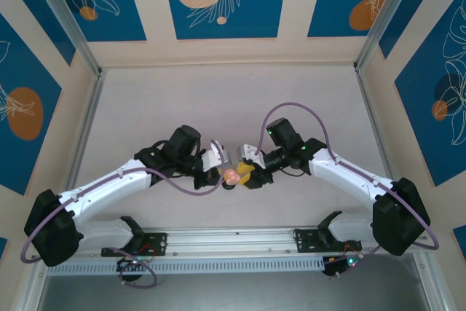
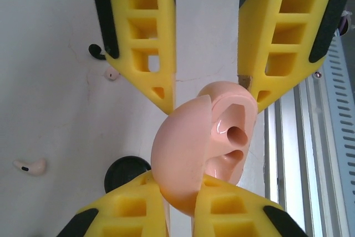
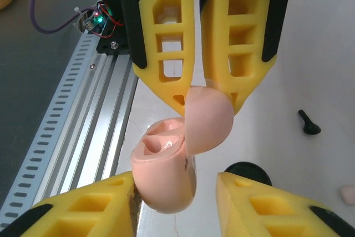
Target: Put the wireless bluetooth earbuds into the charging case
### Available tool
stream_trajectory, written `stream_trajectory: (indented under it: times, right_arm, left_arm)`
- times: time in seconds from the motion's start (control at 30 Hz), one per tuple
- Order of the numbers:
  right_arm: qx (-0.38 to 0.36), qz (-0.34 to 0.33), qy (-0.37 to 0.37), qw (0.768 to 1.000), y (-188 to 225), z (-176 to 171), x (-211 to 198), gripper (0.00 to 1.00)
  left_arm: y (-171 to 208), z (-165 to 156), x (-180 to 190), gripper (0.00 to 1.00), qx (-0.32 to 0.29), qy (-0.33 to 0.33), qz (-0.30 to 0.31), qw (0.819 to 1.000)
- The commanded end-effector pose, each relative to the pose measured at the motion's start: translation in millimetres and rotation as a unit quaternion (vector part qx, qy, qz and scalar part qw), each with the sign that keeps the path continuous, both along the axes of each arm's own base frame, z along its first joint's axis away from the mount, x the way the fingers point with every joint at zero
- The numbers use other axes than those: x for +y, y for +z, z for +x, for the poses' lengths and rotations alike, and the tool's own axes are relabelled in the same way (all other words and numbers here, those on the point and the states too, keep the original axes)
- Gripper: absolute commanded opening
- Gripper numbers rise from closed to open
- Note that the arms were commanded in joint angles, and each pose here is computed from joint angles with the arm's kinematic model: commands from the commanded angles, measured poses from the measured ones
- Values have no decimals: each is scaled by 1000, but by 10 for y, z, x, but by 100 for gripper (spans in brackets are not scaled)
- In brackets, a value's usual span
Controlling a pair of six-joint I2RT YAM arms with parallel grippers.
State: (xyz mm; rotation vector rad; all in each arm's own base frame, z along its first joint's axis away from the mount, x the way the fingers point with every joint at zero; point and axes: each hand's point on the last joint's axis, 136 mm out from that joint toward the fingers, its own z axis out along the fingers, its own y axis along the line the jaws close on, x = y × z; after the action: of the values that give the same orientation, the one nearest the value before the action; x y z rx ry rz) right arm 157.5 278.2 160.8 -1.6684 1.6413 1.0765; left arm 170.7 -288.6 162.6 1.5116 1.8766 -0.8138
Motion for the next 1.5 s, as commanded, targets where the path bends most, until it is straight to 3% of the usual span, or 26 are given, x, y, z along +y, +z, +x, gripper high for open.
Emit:
stream_trajectory:
  times: [0.0,0.13,0.33,0.47,0.8,1.47]
  right_arm:
    - [-9,7,6,1000,91,14,35,32]
    - [-17,16,5,1000,109,25,25,26]
    - [-17,82,-25,996,250,148,-78,24]
    - [-12,128,-58,990,369,275,-217,24]
    - [-25,206,-77,975,582,249,-445,23]
    - [-43,252,-37,966,770,66,-411,23]
  left_arm:
    - [127,7,-59,13,-4,-7,-14,1000]
    - [124,28,-61,19,-7,-3,-14,1000]
    - [223,135,-116,49,-40,18,-56,997]
    - [320,205,-183,60,-71,28,-107,991]
    - [495,114,-280,55,-121,-8,-211,970]
    - [738,-73,-421,44,-94,-69,-297,948]
